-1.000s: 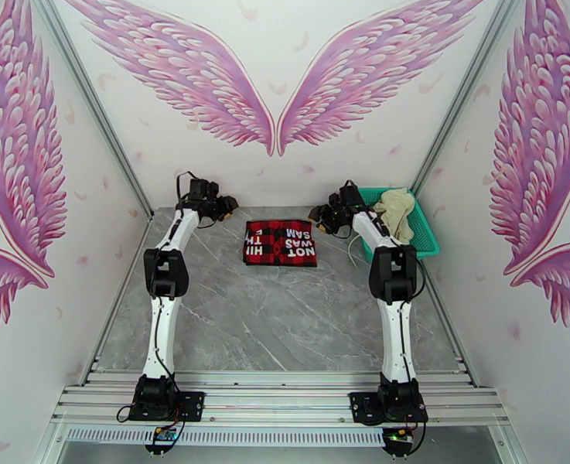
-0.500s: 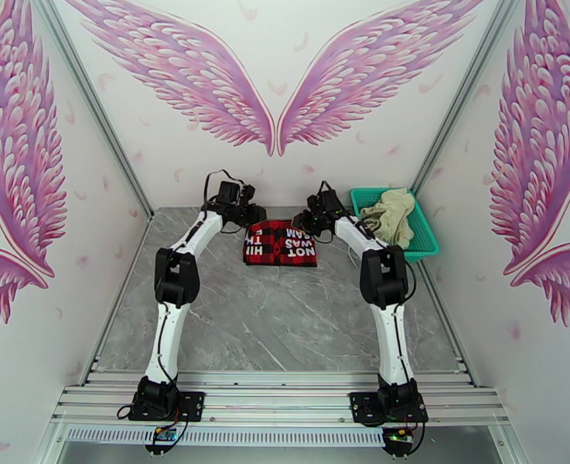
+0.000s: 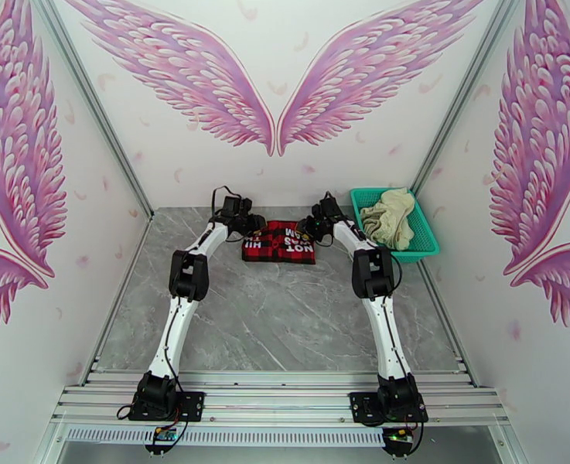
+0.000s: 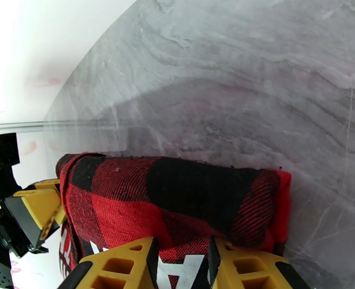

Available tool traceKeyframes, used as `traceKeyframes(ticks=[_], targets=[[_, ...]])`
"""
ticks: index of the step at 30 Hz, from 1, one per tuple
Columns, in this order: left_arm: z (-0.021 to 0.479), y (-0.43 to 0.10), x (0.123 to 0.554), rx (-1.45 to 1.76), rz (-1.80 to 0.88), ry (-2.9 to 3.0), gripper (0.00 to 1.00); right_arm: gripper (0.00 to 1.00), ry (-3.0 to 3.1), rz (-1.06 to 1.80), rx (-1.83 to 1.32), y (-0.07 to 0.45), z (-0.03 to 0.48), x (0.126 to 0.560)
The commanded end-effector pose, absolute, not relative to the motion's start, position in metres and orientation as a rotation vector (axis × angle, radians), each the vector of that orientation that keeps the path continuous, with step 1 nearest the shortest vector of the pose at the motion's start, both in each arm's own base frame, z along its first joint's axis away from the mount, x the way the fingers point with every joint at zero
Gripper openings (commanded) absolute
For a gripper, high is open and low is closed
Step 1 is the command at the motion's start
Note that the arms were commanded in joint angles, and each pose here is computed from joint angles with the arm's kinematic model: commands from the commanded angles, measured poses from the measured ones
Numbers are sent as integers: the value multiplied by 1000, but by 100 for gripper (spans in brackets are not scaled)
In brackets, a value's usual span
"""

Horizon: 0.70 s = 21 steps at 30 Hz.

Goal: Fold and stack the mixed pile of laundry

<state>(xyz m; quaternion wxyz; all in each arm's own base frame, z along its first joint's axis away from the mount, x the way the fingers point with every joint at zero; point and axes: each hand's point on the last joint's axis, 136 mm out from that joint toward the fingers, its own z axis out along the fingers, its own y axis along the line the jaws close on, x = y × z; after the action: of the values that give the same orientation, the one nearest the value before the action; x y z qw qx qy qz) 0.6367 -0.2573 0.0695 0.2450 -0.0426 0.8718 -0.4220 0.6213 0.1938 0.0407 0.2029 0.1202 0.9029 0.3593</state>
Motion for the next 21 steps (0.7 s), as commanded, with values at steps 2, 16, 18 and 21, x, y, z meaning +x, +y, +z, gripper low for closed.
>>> traceKeyframes(ticks=[2, 16, 18, 21], targets=[[129, -266, 647, -39, -1194, 2257, 41, 42, 2521, 957, 291, 186, 68, 617], [193, -155, 575, -147, -959, 2361, 47, 77, 2181, 353, -678, 248, 202, 532], [180, -132, 559, -197, -946, 2388, 48, 77, 2042, 288, -956, 282, 197, 508], [161, -104, 539, -282, -960, 2395, 48, 78, 1861, 195, -1284, 326, 172, 481]])
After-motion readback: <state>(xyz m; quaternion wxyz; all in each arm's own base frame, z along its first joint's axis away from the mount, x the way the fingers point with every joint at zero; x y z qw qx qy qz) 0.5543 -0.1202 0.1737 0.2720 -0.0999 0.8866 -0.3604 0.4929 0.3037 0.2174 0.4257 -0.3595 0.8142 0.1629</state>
